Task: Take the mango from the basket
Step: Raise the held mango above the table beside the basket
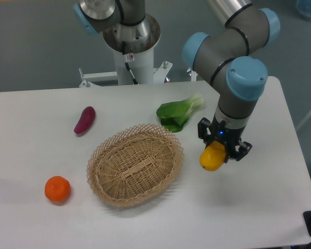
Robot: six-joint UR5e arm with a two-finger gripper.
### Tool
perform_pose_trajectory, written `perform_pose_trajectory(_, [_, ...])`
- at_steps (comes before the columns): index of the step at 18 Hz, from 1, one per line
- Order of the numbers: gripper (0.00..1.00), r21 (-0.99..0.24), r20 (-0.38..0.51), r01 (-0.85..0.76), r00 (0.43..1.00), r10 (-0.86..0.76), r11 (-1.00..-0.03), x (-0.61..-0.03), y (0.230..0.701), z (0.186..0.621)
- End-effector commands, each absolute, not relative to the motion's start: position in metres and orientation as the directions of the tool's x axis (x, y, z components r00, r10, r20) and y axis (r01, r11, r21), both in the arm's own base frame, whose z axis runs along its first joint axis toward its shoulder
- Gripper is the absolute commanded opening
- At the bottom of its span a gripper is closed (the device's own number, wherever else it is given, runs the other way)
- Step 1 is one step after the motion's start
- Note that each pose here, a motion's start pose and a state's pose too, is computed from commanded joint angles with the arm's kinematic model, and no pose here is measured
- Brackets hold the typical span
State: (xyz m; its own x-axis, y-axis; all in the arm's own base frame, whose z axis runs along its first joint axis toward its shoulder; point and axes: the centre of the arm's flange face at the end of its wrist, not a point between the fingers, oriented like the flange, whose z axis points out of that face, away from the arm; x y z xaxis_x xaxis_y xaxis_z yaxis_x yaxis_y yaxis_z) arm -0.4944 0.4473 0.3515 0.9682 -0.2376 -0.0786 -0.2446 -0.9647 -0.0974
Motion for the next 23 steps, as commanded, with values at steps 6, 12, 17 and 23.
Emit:
perform_pose_trajectory(6, [0.42, -0.092, -0.109, -0.307, 0.949, -0.296, -0.947, -0.506, 0.447, 0.354])
perform_pose_trajectory(12, [0.41, -0.061, -0.110, -0.314, 0.945, -0.307, -0.947, -0.519, 0.440, 0.344])
perform_pose_trajectory(17, [0.41, -0.036, -0.127, -0.312, 0.944, -0.305, -0.949, -0.525, 0.439, 0.335])
perform_pose_trajectory(23, [0.41, -0.030, -0.119, -0.330, 0.938, -0.325, -0.943, -0.531, 0.428, 0.331])
